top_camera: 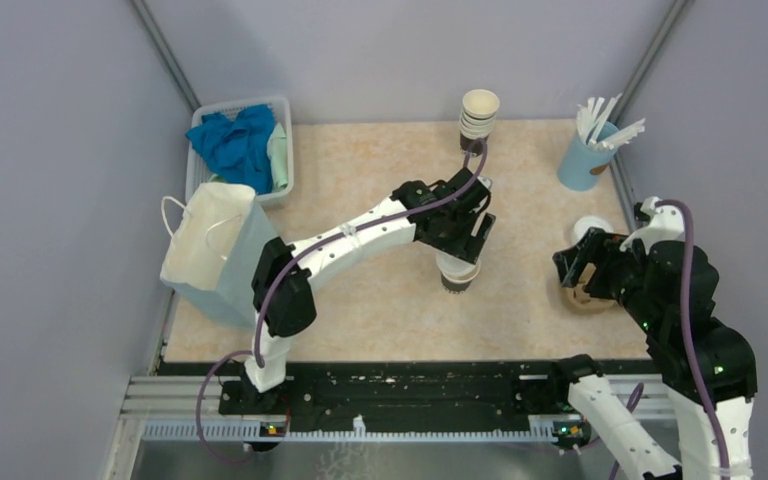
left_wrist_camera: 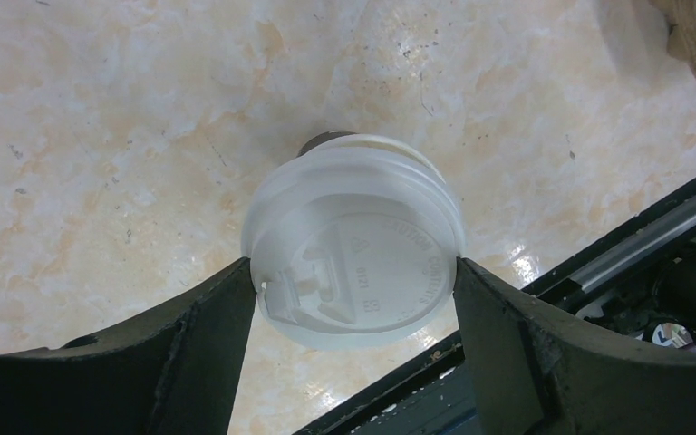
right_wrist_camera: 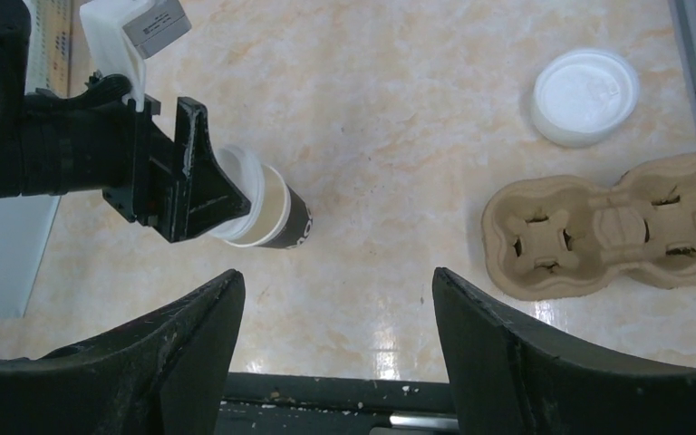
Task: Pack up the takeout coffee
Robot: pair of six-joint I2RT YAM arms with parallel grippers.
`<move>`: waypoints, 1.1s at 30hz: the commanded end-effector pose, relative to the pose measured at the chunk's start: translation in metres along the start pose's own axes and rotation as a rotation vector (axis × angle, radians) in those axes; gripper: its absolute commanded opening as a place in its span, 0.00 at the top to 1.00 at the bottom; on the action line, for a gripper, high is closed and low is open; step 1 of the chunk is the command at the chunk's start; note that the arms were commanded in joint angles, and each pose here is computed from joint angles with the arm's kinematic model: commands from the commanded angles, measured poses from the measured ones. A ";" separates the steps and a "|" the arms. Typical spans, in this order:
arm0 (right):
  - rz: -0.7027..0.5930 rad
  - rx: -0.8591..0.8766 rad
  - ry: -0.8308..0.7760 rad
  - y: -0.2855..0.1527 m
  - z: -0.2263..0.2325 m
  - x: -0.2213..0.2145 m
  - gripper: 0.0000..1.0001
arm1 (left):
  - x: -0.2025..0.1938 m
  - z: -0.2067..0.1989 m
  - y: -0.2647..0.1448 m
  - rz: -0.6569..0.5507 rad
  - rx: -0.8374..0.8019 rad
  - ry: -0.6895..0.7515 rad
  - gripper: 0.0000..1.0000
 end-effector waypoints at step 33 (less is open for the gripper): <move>-0.014 0.046 0.067 0.016 0.005 -0.010 0.25 | 0.006 -0.006 0.010 0.042 -0.019 0.091 0.13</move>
Point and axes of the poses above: each gripper's point midway between its finger pads, its own y axis out along the fingers, its own z axis along the line the jaws close on, x = y × z, the point moved 7 cm from there along -y, back along the fingers, and after that the axes turned 1 degree about -y, right-handed, at the moved point
